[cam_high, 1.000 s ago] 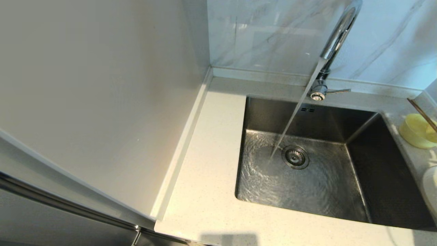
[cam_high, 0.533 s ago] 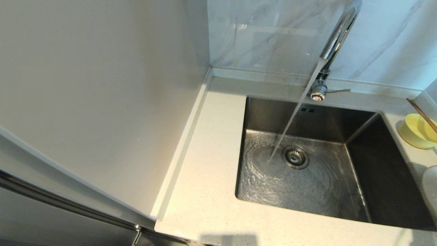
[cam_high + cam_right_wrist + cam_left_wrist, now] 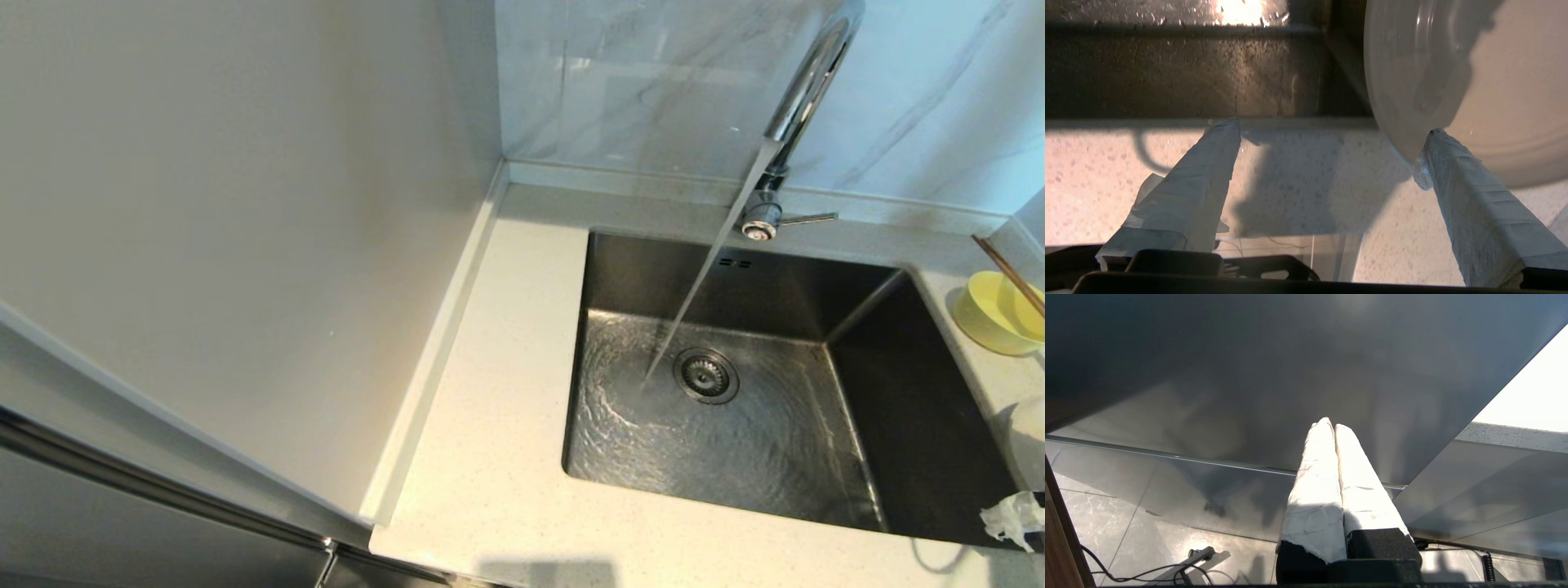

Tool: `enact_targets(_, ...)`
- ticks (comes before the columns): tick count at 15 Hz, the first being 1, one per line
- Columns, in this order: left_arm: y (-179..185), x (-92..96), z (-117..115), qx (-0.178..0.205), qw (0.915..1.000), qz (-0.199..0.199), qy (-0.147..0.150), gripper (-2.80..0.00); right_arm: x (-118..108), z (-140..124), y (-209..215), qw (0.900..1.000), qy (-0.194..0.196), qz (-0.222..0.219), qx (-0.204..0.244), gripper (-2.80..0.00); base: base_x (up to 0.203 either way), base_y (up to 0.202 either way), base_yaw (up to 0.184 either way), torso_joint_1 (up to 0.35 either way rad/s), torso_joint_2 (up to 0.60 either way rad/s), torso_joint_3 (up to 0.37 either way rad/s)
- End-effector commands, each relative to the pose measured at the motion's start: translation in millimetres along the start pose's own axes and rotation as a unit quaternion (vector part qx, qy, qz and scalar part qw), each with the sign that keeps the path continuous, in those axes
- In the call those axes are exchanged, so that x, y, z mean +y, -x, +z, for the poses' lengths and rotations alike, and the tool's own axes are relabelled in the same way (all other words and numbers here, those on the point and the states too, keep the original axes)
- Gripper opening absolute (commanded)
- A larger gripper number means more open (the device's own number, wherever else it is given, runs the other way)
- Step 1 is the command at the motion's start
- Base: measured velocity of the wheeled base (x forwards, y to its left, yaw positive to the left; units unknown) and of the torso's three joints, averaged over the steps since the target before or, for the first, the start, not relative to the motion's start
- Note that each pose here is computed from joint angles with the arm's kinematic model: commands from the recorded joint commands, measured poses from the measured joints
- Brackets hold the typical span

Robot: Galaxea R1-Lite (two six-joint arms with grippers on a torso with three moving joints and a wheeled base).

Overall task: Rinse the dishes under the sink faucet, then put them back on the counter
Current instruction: Pick up the plate

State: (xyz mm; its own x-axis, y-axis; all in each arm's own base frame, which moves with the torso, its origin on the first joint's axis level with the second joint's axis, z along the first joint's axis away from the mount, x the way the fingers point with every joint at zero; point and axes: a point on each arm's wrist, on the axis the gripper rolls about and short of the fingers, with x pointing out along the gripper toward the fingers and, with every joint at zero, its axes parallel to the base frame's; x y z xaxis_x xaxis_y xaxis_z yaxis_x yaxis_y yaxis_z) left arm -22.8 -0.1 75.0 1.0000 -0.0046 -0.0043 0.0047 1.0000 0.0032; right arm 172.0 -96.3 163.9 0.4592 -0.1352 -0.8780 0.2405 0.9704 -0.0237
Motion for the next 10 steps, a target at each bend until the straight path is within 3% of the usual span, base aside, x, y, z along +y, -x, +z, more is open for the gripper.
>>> enact_targets(1, 0.0, 0.0, 0.0, 0.000, 1.0000, 0.000, 0.000, -2.80, -2.8, 6.4, -9.6, 1.000, 0.002, 0.000, -0.001, 0.00, 0.000, 0.000, 0.000, 0.000, 0.00, 0.000)
enact_targets(4, 0.0, 0.0, 0.0, 0.000, 1.0000, 0.000, 0.000, -2.80, -8.8, 17.5, -17.0, 0.999, 0.039, -0.018, -0.029, 0.00, 0.000, 0.000, 0.000, 0.000, 0.00, 0.000)
enact_targets(10, 0.0, 0.0, 0.0, 0.000, 1.0000, 0.000, 0.000, -2.80, -36.6, 50.9, -29.2, 0.996, 0.040, -0.059, -0.045, 0.00, 0.000, 0.000, 0.000, 0.000, 0.00, 0.000)
